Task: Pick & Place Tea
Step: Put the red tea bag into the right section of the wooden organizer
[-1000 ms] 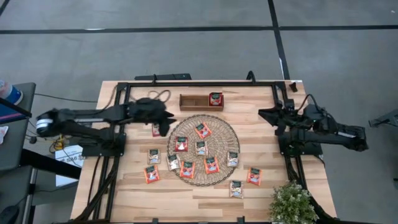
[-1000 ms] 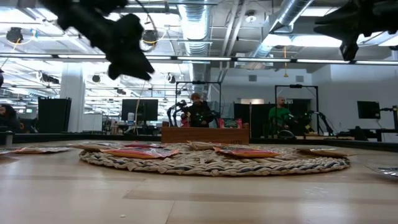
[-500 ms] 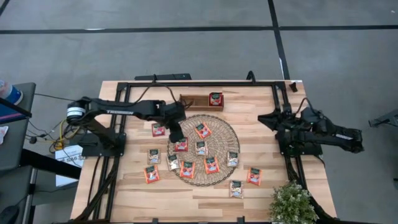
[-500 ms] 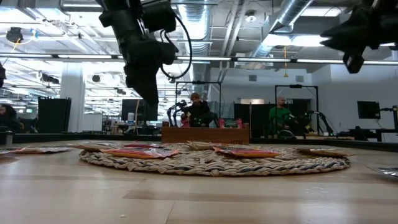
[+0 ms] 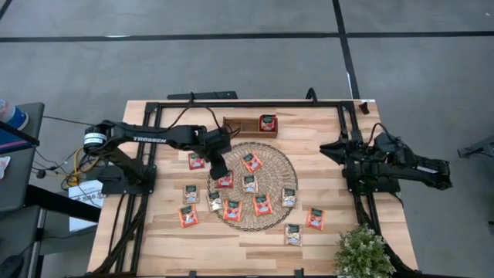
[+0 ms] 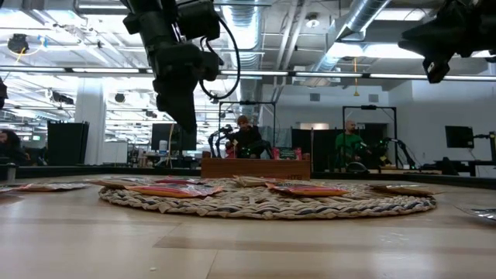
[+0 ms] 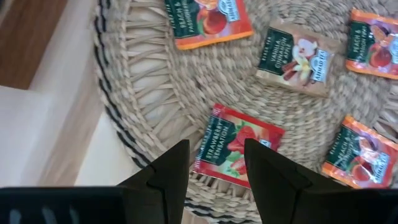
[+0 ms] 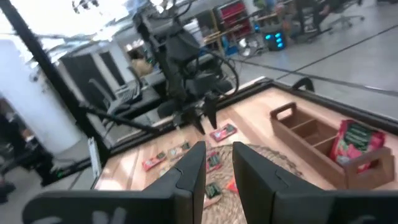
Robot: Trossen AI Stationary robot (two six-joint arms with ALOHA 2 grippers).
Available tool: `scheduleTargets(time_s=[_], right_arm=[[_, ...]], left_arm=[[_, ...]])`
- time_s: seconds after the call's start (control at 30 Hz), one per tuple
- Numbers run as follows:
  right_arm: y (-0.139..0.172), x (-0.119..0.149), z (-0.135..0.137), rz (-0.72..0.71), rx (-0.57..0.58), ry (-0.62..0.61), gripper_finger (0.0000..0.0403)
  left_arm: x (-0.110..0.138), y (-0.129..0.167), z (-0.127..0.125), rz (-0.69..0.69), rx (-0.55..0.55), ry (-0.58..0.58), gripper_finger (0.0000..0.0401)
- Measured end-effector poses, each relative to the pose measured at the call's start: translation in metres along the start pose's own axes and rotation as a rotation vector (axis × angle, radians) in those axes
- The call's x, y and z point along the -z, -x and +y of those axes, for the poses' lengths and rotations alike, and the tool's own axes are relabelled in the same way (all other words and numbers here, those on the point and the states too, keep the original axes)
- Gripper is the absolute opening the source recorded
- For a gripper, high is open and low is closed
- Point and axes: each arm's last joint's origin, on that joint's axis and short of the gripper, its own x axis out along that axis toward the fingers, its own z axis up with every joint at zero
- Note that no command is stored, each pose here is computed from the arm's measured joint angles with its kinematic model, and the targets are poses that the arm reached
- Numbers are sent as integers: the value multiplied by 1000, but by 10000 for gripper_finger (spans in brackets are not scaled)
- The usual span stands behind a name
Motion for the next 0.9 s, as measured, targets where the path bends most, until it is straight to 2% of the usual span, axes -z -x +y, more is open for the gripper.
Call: scheduleTargets(time_s=[0.23, 0.4, 0.57, 0.9], right_arm=[[0, 3, 0, 37, -15, 38, 72], [-14, 20, -7, -44, -31, 66, 72], [-24, 40, -14, -72, -41, 12, 72], [-25, 45, -17, -33, -13, 1, 72]], left_arm=[[0, 0, -1, 6, 29, -2, 146], [1, 0, -3, 7, 32, -7, 146], [2, 0, -9, 11, 42, -25, 146], [4, -4, -17, 21, 54, -78, 146]])
